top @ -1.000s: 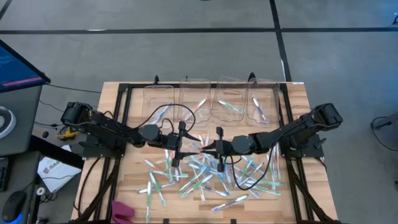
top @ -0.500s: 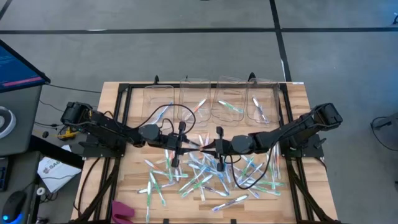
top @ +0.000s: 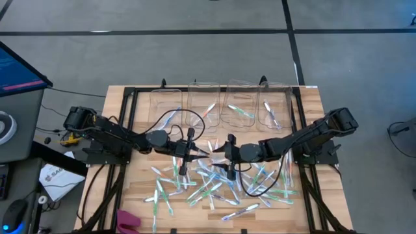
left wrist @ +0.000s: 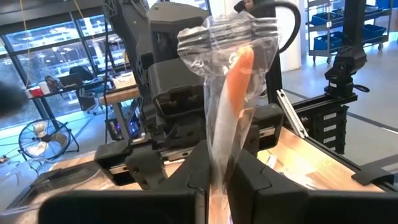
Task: Pick & Place Toothbrushes
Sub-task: Put the orange toothbrush into the middle left transparent bin
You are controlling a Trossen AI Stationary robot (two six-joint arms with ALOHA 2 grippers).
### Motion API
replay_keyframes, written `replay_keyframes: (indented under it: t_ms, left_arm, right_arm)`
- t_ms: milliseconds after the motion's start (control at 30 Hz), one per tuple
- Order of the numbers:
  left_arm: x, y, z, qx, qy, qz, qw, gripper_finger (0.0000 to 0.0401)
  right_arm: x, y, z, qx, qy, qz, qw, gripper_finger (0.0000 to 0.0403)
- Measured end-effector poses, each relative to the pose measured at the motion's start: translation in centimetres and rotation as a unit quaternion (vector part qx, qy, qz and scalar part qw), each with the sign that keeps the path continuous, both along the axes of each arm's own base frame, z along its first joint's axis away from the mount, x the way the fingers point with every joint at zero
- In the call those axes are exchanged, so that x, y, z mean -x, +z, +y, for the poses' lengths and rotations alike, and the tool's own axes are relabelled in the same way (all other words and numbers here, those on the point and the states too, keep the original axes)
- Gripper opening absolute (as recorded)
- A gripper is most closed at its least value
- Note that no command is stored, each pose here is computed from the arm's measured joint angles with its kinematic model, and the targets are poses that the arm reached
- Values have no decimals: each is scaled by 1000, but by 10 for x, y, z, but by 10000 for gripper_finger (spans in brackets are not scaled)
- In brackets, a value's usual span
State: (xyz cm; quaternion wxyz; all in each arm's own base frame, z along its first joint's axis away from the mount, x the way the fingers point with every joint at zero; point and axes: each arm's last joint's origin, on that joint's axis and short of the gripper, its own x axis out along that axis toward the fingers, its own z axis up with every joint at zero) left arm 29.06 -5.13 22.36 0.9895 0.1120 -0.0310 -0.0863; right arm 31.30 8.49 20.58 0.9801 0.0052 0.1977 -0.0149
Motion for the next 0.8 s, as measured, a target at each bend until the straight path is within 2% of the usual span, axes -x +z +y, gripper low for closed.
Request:
replay_keyframes:
  t_ms: [100,200,467,600,800]
  left_arm:
    - [0,-1,0,0,-4,3,1000,17]
    - [0,-1,-2,0,-21,3,1000,17]
    - [1,-6,-2,13,-25,38,999,17]
    - [6,-3,1,15,-20,64,998,17]
    - [23,22,13,27,1,90,996,17]
  right_arm:
    - [4,-5,2,6,4,32,999,264]
    - [8,-3,-1,-13,-11,48,999,265]
    - [40,25,-5,-54,-79,68,993,265]
    - [58,31,5,-86,-84,91,989,265]
    - [72,25,36,-113,-85,97,985,265]
